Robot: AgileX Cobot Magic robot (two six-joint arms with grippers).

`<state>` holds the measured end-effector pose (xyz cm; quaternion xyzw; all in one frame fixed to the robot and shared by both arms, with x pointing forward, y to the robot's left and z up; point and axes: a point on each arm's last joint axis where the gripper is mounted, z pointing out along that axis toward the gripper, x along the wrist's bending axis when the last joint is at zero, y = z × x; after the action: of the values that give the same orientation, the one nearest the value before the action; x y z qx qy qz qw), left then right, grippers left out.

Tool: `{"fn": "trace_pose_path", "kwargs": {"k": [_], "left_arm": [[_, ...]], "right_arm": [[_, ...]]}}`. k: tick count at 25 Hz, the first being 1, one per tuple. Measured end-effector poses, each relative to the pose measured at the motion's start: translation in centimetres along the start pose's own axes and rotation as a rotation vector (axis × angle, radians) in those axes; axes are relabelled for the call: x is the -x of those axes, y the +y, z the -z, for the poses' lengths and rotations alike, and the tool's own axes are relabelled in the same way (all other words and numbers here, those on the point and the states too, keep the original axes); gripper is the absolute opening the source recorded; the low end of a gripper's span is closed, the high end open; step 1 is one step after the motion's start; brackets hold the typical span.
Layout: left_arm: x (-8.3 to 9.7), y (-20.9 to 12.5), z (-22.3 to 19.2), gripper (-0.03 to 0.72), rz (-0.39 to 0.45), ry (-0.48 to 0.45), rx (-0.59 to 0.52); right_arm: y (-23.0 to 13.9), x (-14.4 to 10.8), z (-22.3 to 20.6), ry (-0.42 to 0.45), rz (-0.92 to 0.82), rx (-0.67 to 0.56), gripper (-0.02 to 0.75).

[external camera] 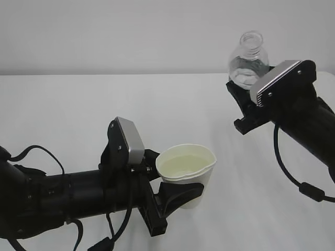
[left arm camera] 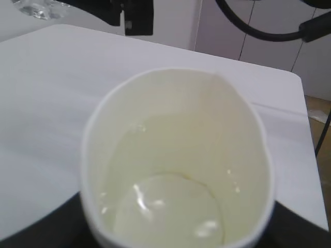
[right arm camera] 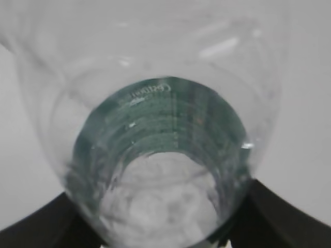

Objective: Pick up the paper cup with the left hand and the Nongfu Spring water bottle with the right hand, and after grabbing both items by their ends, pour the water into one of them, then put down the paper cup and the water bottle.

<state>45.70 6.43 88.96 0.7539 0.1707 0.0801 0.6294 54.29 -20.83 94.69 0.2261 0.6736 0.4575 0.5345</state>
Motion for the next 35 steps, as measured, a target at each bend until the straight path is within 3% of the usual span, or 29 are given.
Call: {"fn": "trace_pose_path", "kwargs": {"k": [18,35], "left_arm": [[0.0,0.0,0.0,0.423,0.0,0.0,0.0],[0.0,0.0,0.0,0.423,0.0,0.0,0.0]], "right_arm": [[-1.7,1.6,0.3,-0.212,-0.348,-0.16,0.478],[-6.2,-0.4,-0.3,-0.223,-0.413,-0.282,0.478]]}}
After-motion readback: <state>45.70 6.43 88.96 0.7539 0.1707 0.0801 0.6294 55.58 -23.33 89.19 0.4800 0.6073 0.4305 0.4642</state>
